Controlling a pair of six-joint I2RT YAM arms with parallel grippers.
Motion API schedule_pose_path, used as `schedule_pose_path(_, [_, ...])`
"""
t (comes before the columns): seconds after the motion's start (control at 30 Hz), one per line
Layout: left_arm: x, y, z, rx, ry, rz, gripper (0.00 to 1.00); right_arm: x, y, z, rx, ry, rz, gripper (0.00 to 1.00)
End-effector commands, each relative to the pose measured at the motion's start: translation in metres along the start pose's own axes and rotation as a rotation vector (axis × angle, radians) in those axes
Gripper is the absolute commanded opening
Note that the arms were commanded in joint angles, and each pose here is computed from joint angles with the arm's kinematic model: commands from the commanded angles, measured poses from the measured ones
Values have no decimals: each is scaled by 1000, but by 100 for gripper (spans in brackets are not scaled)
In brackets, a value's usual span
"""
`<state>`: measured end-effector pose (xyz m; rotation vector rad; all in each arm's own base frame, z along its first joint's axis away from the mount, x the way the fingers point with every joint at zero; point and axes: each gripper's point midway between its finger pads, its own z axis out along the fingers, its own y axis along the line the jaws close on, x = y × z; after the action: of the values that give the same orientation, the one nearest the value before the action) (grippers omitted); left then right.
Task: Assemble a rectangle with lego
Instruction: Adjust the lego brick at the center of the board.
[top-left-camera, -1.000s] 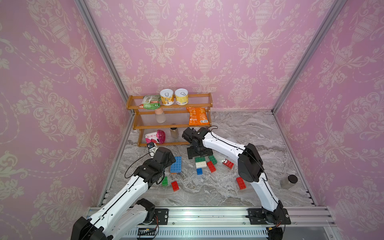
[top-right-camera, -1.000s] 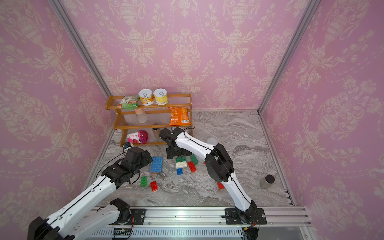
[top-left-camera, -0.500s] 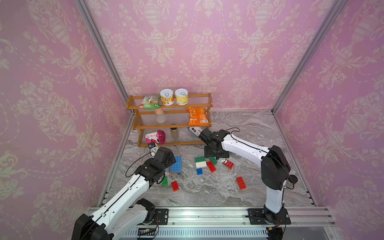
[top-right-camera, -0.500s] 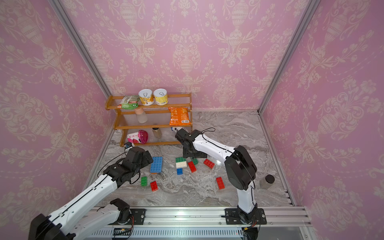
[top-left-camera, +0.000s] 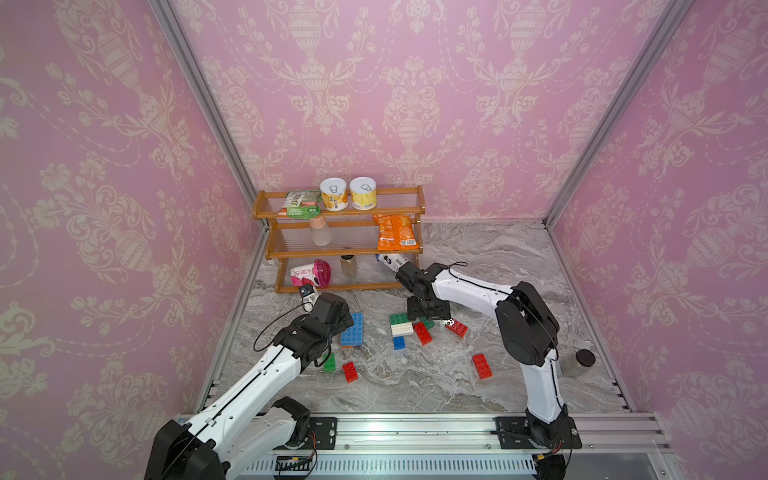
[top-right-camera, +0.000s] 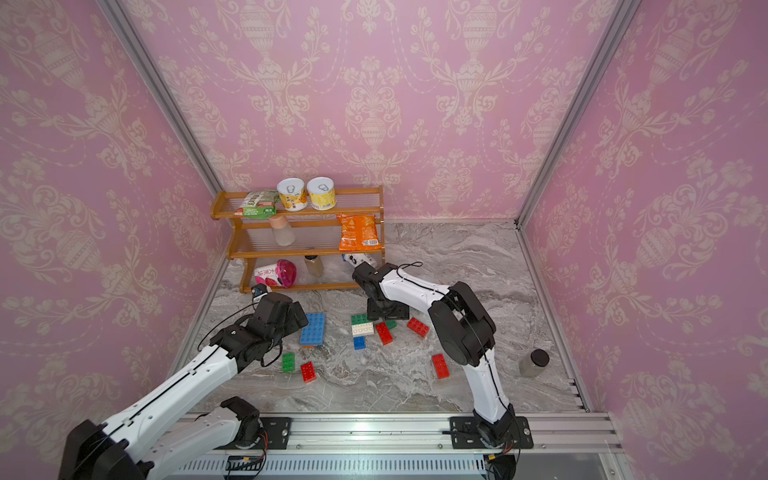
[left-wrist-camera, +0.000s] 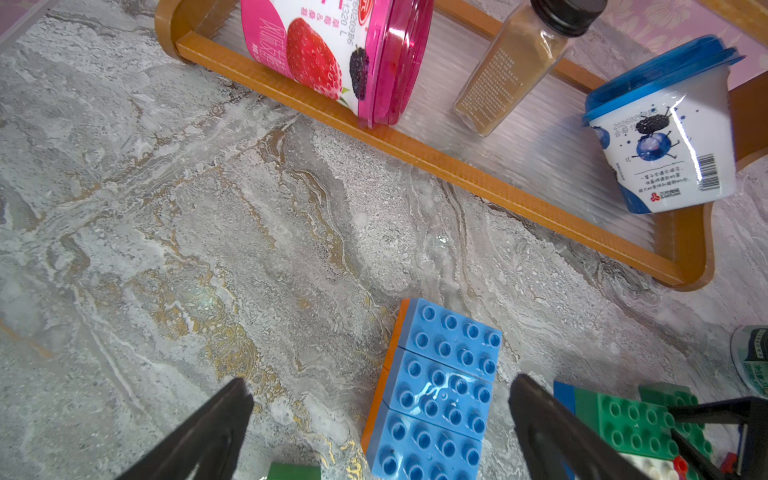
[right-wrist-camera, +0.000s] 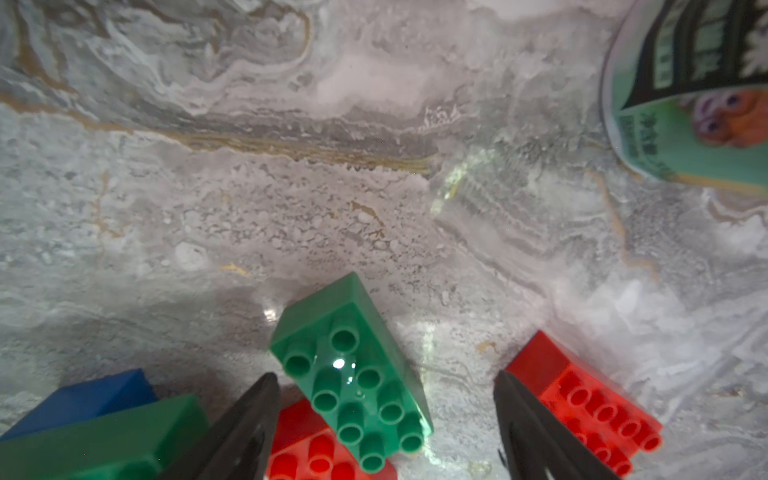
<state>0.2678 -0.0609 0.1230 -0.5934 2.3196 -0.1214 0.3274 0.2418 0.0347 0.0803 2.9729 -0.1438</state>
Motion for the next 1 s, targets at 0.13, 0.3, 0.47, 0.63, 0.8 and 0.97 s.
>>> schedule_pose_path(0.13, [-6,-5,-3,14,0,2,99,-10,-26,8,24,-3,73,74])
schedule_pose_path(0.3, [-5,-5,-2,15,2,3,99,-9,-48,8,19,-13,137,70])
schedule_pose_path(0.47, [-4,-7,-1,22,11,4,99,-9,-58,-3,-23,-31,150,71])
schedule_pose_path(0.63, [-4,-9,-2,23,16,9,99,-3,-58,-21,-79,-41,67,80])
schedule_pose_path(0.8, [-5,-7,-3,22,6,0,99,18,-73,-25,-38,-6,-31,86])
schedule_pose_path(0.97, [-4,-6,-2,19,6,-8,99,39,-75,-18,28,28,-175,87])
